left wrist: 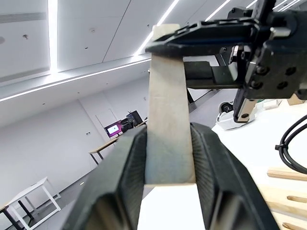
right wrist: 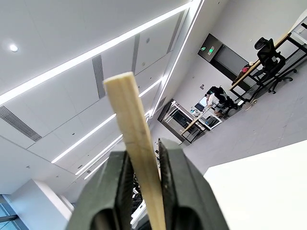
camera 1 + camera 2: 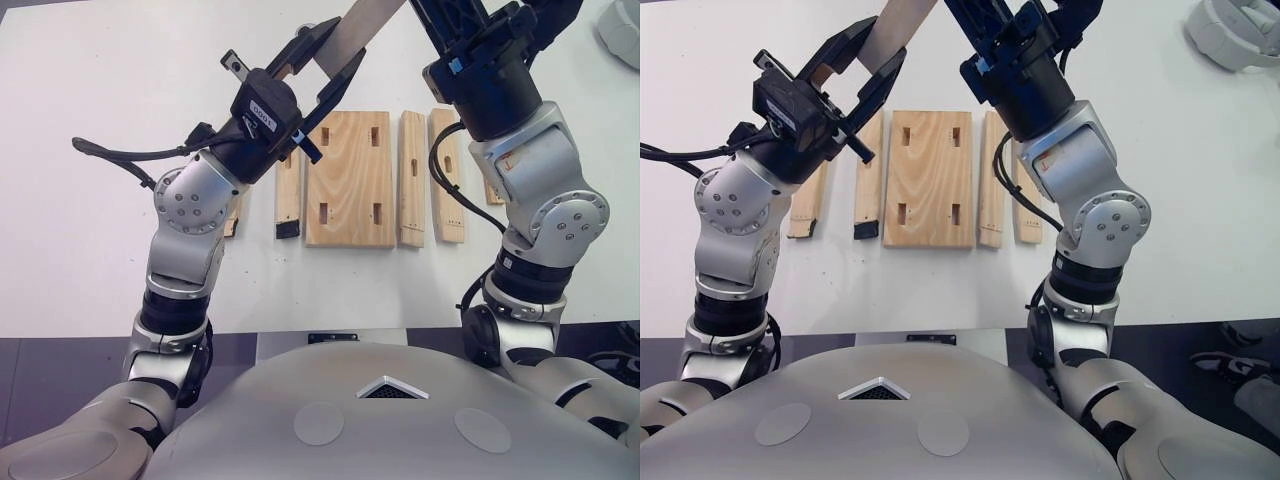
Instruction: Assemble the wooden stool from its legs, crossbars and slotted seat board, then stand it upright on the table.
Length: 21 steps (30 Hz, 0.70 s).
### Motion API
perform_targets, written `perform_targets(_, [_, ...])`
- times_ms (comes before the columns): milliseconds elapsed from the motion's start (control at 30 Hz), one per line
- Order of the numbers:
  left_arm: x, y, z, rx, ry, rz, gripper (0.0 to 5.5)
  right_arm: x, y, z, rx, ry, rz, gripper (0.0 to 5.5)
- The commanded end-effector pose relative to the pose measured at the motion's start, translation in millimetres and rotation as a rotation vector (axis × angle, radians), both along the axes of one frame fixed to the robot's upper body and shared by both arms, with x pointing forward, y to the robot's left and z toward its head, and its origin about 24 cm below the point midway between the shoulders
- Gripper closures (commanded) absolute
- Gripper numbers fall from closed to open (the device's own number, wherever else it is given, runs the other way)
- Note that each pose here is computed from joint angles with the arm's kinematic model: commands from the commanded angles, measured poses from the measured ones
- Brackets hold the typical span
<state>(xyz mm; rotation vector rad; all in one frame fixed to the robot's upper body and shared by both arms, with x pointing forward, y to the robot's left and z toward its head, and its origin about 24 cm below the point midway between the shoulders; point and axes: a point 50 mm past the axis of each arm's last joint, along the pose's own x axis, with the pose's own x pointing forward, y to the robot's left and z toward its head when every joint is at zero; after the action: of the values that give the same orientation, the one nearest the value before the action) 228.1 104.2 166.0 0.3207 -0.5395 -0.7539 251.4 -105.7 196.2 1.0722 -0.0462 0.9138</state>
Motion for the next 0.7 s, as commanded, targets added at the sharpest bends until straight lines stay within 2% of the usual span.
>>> perform_targets(33, [0.7, 2.2, -5.9, 0.029, 0.021, 0.019, 4.19, -0.4, -0.1, 0.2, -0.135, -0.045, -0.085, 5.02])
perform_targets(133, [2.3, 5.7, -14.3, 0.043, 0.070, 0.043, 4.19, -0.4, -4.3, -6.9, -0.148, -0.025, -0.149, 5.07])
perform_targets(167, [1.8, 7.7, -19.5, 0.036, 0.110, 0.042, 3.82, -0.3, -8.3, -13.6, -0.176, -0.003, -0.206, 5.07])
perform_targets(267, [-1.3, 17.9, -31.3, 0.010, 0.194, 0.067, 3.28, -5.4, -20.4, -39.3, -0.256, 0.098, -0.366, 5.08])
perform_targets(400, [-1.4, 42.1, -33.0, -0.087, 0.243, 0.164, 2.54, -27.2, -28.4, -57.1, -0.436, 0.092, -0.487, 5.08])
perform_targets(500, [4.9, 66.5, -29.2, -0.189, 0.247, 0.289, 2.04, -38.1, -47.1, -74.4, -0.543, 0.138, -0.628, 5.08])
perform_targets(600, [7.0, 79.3, -29.9, -0.259, 0.261, 0.362, 1.51, -41.1, -52.5, -96.5, -0.681, 0.122, -0.679, 5.08])
perform_targets(700, [7.9, 81.6, -31.8, -0.292, 0.278, 0.375, 0.93, -42.0, -50.5, -111.4, -0.731, 0.106, -0.702, 5.08])
